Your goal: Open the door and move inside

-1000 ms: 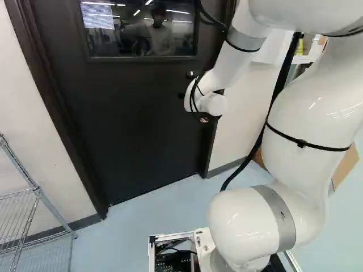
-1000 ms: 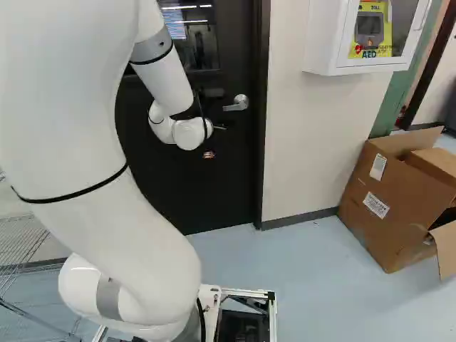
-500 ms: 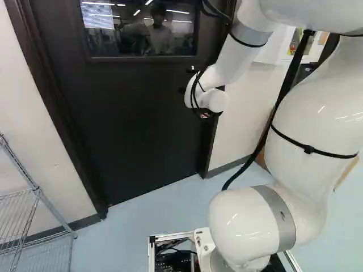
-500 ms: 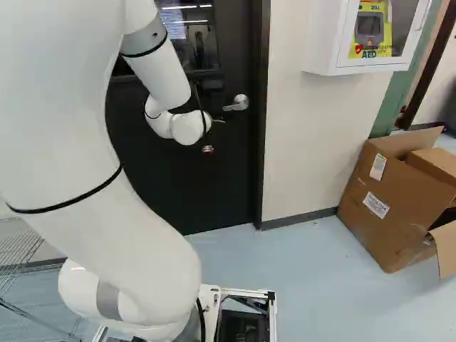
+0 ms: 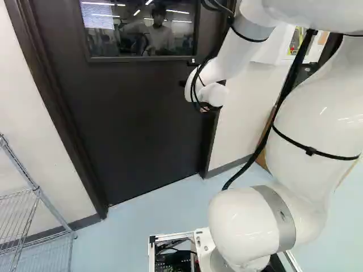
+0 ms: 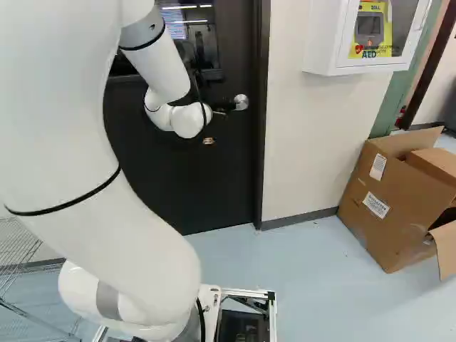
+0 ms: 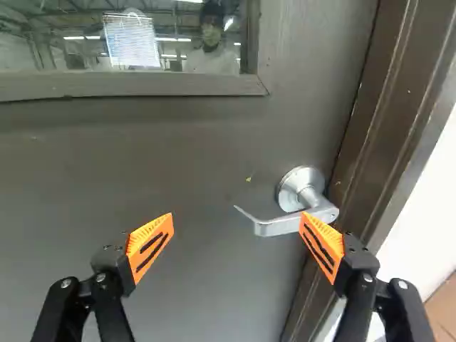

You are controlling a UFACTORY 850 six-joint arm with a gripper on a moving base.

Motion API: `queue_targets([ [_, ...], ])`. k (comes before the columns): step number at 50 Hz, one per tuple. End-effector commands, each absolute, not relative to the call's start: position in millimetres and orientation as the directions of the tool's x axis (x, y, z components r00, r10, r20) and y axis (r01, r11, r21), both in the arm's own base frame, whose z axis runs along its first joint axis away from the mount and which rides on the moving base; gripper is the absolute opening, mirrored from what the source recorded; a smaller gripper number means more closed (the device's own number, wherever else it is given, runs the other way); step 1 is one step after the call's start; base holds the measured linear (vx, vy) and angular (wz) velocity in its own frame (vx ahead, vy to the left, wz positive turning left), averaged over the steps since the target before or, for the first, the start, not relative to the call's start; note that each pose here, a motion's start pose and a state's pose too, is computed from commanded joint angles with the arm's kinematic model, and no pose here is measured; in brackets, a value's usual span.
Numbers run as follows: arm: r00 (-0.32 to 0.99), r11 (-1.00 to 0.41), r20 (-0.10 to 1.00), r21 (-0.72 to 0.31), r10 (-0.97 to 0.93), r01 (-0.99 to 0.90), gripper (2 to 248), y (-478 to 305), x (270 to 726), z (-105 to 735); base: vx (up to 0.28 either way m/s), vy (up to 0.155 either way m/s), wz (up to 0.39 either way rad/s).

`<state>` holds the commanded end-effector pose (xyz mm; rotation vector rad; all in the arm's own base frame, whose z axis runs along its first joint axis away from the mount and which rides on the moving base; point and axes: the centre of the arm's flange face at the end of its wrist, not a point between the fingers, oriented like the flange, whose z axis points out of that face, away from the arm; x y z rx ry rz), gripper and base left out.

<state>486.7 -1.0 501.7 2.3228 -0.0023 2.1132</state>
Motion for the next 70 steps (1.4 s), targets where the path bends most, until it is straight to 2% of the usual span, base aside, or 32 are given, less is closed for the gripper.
queue_targets([
  [23, 0.077, -1.000, 0.997, 0.000, 0.000, -0.006, 247, -3.2, 517.5, 507.8, 0.000, 0.000, 0.000],
  [70, 0.172, -1.000, 0.985, 0.000, -0.003, -0.015, 247, -8.0, 525.8, 458.5, 0.000, 0.000, 0.000],
])
